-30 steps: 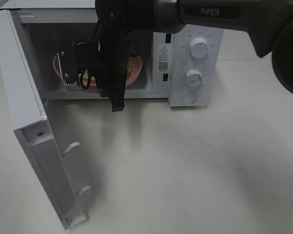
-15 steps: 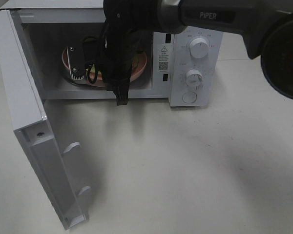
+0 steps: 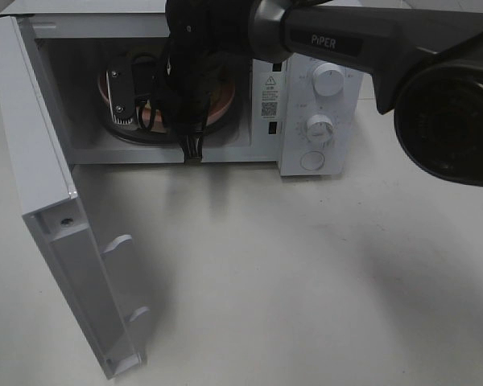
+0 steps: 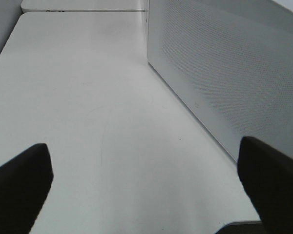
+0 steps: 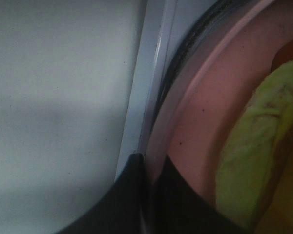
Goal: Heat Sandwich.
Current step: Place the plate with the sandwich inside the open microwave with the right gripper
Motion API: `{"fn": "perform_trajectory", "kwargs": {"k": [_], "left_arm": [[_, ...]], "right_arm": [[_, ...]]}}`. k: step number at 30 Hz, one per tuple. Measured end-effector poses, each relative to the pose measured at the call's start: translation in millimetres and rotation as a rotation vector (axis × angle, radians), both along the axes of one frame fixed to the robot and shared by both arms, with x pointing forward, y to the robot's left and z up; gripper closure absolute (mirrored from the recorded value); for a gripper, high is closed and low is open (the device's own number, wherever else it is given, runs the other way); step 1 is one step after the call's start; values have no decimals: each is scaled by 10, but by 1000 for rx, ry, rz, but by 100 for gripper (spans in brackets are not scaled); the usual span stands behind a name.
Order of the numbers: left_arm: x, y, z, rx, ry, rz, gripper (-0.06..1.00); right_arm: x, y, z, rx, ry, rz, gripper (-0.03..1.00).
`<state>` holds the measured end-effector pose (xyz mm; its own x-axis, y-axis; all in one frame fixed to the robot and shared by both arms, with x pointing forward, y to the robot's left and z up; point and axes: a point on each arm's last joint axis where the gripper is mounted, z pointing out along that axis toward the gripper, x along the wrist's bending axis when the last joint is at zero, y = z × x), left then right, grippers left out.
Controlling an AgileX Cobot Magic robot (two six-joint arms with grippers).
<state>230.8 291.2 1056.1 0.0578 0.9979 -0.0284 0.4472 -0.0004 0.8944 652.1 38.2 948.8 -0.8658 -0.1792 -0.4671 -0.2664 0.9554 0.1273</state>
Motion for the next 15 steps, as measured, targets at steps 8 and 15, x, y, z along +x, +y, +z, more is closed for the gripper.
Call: {"fn": "perform_trajectory", "kwargs": {"k": [8,15], "left_arm": [[0,0,0,0,0,0,-3],[0,0,0,0,0,0,-3]], "right_arm": [[57,-15,-12,3,-37,7,92],[97,17,-17,17,-61,11,92]]}}
